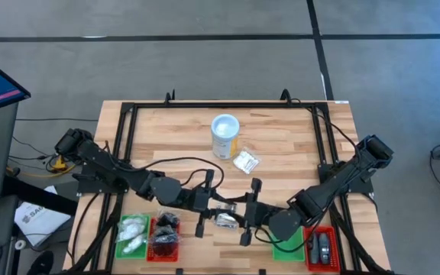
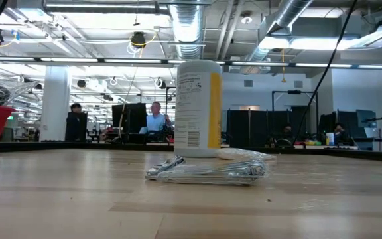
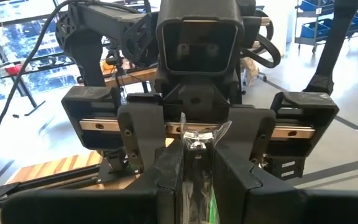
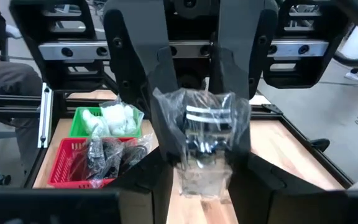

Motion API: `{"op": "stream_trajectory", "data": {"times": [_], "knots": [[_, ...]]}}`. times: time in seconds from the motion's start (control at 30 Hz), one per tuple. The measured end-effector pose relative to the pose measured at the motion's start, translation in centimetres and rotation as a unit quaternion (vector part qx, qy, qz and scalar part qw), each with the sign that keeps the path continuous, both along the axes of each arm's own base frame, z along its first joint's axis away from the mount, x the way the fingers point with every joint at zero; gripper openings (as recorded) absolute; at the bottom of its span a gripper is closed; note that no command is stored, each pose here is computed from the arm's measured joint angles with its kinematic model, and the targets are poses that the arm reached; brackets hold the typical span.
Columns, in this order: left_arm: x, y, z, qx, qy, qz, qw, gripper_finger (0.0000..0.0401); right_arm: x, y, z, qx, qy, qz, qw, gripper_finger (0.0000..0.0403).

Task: Pick & Place Travel size toiletries
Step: Put the nail cutter into the right green bin

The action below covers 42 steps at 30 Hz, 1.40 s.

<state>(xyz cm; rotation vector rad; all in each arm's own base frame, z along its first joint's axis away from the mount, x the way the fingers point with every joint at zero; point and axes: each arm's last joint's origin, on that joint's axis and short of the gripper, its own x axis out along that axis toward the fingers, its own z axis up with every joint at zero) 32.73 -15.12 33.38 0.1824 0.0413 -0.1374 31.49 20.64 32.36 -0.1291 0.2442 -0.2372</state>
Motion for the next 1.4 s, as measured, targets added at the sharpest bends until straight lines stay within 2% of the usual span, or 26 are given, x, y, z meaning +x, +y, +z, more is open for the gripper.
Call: {"op": "stream_trajectory", "data": {"times": [0.1, 0.23, 0.63, 1.2, 1.4], "knots": [[0.01, 0.01, 0.0, 0.0, 0.0, 0.0, 1.0, 0.0049, 0.01, -0.01, 0.01, 0.0, 0.0, 0.0, 1.0, 0.0107], [0.01, 0.02, -0.02, 0.003, 0.0, 0.004, 1.0, 0.005, -0.05, 0.03, -0.07, -0.009, 0.006, 0.004, 1.0, 0.0057], [0.02, 0.06, -0.03, 0.011, -0.001, 0.012, 1.0, 0.0084, -0.13, 0.11, -0.07, -0.018, 0.008, 0.005, 1.0, 0.0049], [-0.25, 0.21, 0.24, 0.023, -0.003, 0.024, 0.999, 0.0088, -0.24, 0.22, -0.04, -0.02, 0.009, 0.005, 1.0, 0.0038], [-0.45, 0.3, 0.48, 0.026, -0.005, 0.032, 0.999, 0.0089, -0.31, 0.27, -0.1, -0.023, 0.011, 0.005, 1.0, 0.0005]]}}
